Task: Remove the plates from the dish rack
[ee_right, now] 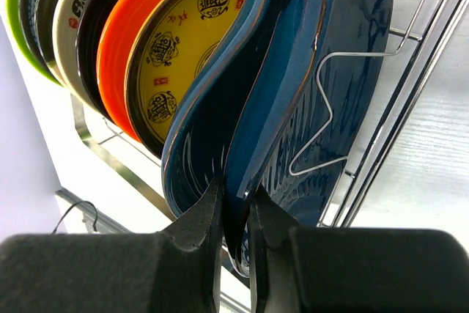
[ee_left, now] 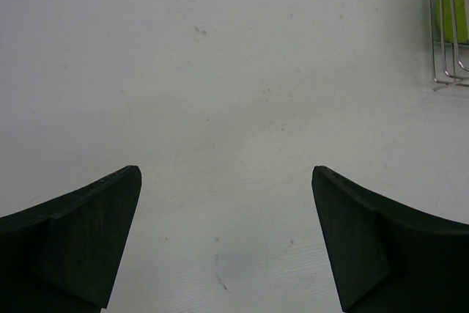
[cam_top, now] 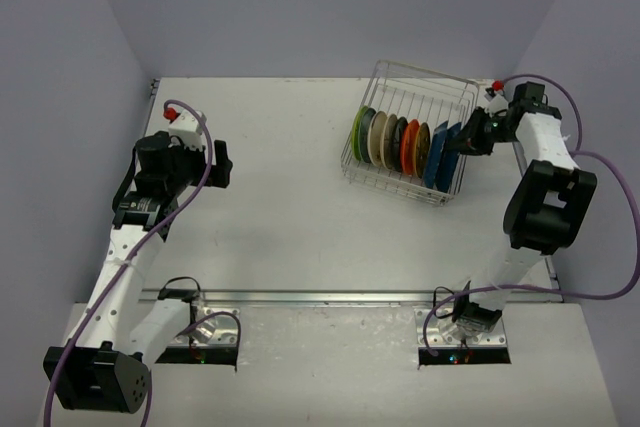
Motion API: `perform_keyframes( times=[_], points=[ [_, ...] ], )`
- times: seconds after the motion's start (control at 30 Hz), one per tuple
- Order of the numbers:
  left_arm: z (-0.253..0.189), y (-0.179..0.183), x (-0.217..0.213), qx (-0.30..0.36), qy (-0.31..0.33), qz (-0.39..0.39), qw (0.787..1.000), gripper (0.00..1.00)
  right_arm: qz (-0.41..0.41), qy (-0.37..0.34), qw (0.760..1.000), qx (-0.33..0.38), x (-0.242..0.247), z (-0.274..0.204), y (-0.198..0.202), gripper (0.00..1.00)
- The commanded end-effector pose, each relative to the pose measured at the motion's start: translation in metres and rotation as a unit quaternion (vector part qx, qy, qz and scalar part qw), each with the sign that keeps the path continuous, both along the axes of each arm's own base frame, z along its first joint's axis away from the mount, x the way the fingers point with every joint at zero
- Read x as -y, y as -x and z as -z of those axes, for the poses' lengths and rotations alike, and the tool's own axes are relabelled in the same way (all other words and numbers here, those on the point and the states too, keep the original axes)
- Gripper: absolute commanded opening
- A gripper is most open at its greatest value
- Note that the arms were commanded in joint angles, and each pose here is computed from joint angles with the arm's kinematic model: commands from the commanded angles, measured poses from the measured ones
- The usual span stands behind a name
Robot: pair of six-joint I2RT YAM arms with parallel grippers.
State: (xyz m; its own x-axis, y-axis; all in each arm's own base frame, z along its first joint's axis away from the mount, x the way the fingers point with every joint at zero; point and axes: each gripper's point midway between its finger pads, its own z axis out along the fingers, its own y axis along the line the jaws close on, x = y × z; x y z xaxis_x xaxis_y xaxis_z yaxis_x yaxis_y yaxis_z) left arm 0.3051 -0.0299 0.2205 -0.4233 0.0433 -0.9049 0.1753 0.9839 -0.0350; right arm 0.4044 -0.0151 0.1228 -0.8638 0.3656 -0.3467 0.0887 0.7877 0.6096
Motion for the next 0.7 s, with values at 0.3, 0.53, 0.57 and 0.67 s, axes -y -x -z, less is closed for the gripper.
perform_keyframes(
  times=[0.3,0.53,0.57,0.67],
  points=[
    [-0.015,-0.005,0.002,0.025,-0.004,0.008,1.000,1.00,0.006,-0.122,0.990,0.074,0.015,-0.052,0.008,0.00],
    [-0.016,-0.006,0.003,0.025,-0.003,0.010,1.000,1.00,-0.004,-0.192,0.976,0.098,0.011,-0.076,0.013,0.00],
    [-0.016,-0.006,0.003,0.024,-0.003,0.011,1.000,1.00,-0.004,-0.192,0.976,0.101,0.011,-0.078,0.013,0.00],
    [-0.017,-0.006,0.004,0.025,-0.003,0.011,1.000,1.00,-0.008,-0.188,0.975,0.118,0.012,-0.092,0.011,0.00]
  ],
)
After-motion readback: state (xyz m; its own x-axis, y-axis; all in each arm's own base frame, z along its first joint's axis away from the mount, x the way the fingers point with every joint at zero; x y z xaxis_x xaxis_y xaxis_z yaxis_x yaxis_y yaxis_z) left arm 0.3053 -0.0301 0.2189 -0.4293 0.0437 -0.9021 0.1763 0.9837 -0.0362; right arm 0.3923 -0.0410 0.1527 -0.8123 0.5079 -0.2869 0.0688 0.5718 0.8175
